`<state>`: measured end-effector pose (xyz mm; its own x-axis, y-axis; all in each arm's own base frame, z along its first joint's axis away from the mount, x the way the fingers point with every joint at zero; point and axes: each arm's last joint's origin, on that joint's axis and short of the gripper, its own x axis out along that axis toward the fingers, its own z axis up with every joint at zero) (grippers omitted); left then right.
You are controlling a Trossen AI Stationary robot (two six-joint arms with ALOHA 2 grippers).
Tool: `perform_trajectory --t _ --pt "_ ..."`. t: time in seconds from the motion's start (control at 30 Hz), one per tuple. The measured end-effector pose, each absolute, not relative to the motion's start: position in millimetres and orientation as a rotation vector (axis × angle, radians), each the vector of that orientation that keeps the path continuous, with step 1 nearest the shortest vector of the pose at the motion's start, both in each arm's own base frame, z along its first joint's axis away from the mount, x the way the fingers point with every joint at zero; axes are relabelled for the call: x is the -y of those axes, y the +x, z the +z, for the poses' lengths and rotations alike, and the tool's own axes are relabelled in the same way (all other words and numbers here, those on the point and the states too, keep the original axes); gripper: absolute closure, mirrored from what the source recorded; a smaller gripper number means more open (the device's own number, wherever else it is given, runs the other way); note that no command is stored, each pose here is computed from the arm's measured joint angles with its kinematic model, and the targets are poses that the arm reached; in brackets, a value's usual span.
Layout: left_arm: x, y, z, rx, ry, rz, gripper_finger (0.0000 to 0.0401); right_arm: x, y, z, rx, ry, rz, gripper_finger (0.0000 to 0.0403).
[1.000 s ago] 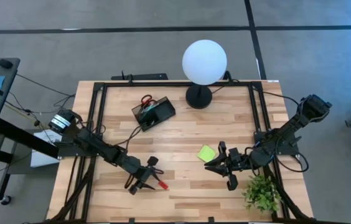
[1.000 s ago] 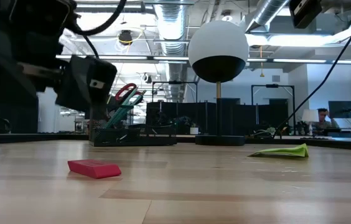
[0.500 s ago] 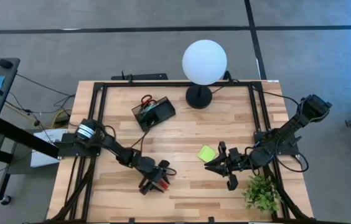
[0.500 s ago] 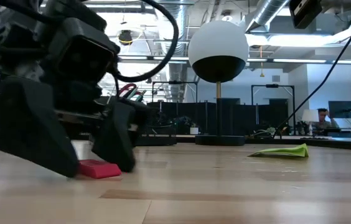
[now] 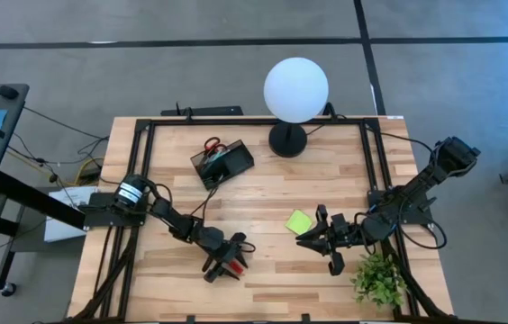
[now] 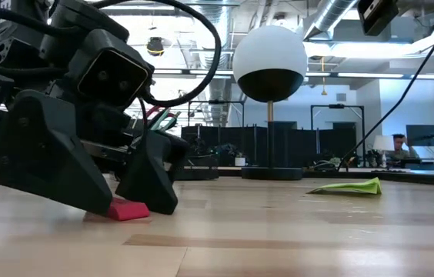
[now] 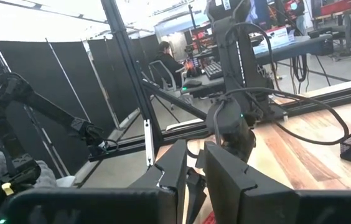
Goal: Pick and place office supplies into organizer
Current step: Put the red eraser into the black desk organizer
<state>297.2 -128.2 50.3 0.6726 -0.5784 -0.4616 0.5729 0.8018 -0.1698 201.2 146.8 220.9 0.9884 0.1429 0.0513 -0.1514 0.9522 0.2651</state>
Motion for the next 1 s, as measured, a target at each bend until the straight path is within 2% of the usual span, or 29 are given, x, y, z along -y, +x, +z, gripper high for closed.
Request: perform_trajectory --t 0.43,0.57,0.87,1.0 --pt "141.9 283.8 46.8 -0.508 0.09 -0.525 0.0194 -147.3 200.8 220.9 0.031 0.272 0.152 0.0353" --pt "143.3 283.0 46.5 -0.509 0.097 -0.512 0.0229 -147.3 200.8 220.9 0.031 0.272 0.152 0.0353" --pt "142.4 282.7 47.2 -0.495 0.095 -0.501 0.0349 -147.3 200.8 220.9 0.029 0.298 0.153 0.0353" --pt "140.1 285.0 55.0 -0.464 0.093 -0.453 0.0355 -147.3 200.8 220.9 0.028 0.322 0.153 0.0353"
